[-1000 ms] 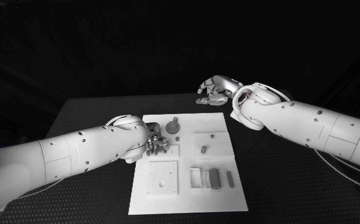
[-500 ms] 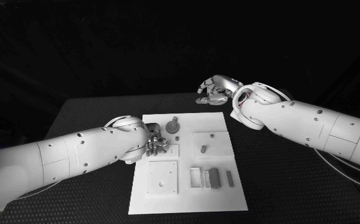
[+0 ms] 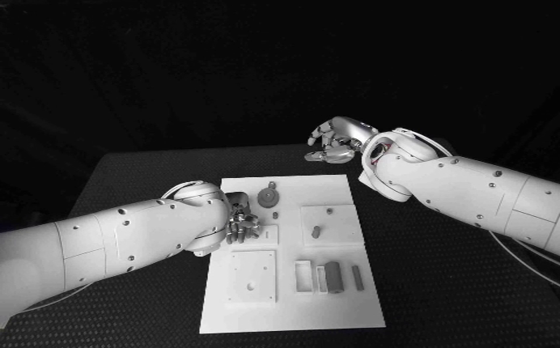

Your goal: Assemble the parts on the task board

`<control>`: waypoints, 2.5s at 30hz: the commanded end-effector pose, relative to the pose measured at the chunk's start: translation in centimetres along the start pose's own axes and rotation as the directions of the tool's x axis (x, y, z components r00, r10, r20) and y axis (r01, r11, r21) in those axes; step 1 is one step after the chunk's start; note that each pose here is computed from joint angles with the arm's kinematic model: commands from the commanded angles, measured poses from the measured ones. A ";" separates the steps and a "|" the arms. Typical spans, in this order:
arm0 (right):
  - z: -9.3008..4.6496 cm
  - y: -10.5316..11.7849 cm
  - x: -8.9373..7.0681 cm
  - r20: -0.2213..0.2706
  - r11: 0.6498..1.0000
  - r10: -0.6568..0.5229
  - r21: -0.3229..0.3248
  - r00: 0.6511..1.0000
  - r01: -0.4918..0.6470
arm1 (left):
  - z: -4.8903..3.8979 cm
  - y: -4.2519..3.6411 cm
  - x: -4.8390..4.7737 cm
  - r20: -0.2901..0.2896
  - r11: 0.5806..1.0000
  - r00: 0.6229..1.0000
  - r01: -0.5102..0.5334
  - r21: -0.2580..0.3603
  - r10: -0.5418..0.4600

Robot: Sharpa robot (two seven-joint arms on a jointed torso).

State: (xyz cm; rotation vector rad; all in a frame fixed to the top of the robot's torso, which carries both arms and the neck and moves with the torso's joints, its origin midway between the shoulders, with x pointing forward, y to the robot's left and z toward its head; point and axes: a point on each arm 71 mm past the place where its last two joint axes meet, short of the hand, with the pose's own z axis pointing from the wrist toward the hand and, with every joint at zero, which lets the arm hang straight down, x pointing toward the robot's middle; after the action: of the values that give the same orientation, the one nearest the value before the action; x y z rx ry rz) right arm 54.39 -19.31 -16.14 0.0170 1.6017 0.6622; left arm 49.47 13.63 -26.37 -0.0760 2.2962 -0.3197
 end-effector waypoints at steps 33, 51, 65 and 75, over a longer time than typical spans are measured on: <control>0.1 0.2 0.2 -0.012 1.000 0.004 -0.007 1.000 -0.004 | 0.50 -0.03 0.80 -0.035 1.000 0.999 0.009 -0.002 -0.009; 0.0 0.0 0.1 -0.011 1.000 0.003 -0.003 1.000 -0.003 | 0.45 0.78 0.51 -0.020 1.000 1.000 0.023 -0.013 -0.023; -0.1 -0.4 -0.1 -0.006 1.000 0.002 0.003 1.000 -0.001 | -0.33 1.58 -1.67 0.040 0.988 0.987 0.157 0.012 -0.157; -0.2 -0.8 -0.3 -0.001 1.000 0.006 0.014 1.000 -0.006 | -1.04 3.46 -6.70 0.121 0.960 0.953 0.280 0.006 -0.279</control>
State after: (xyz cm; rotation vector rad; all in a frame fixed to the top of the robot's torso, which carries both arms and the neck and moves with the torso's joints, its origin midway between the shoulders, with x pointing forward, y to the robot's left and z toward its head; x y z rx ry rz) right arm 54.57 -20.15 -16.24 0.0327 1.6059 0.6480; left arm 53.25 18.28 -21.86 -0.3567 2.1791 -0.3835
